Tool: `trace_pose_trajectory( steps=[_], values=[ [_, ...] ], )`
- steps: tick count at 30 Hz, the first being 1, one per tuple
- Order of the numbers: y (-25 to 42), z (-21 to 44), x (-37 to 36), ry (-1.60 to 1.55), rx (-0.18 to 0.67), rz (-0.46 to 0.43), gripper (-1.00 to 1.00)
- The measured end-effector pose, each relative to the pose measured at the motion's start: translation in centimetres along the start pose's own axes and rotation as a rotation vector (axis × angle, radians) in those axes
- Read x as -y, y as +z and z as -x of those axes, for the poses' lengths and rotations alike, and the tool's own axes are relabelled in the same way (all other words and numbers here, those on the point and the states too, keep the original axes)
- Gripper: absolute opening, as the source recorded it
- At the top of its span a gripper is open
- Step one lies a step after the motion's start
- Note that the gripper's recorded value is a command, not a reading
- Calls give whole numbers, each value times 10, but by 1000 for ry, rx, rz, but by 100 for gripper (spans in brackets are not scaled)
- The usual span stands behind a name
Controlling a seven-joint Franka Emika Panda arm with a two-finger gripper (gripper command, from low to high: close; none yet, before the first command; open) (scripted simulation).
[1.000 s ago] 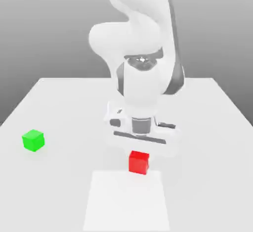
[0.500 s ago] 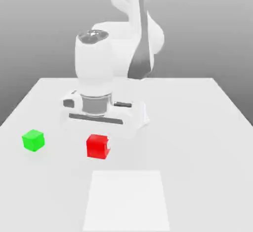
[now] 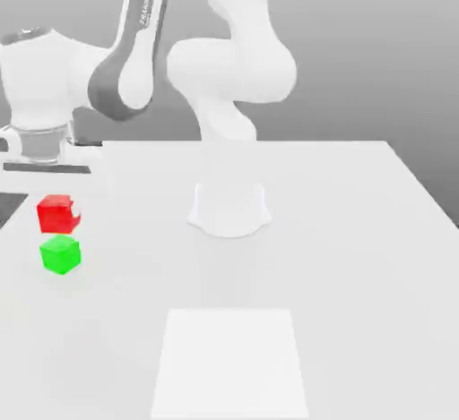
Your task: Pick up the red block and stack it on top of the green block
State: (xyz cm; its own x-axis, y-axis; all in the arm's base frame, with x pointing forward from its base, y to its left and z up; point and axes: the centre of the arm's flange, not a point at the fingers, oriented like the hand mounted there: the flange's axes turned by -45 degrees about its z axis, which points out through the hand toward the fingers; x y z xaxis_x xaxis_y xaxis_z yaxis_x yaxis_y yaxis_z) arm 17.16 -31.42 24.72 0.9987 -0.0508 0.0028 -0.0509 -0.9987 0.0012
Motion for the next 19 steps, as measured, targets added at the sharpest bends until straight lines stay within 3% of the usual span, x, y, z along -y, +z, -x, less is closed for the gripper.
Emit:
trace_pose_trajectory(
  steps=[17,18,19],
  values=[
    [65,10,-8,-11,1,-3,-100],
    [68,11,-8,-10,2,-3,100],
    [68,11,-8,-10,2,-3,100]
  ],
)
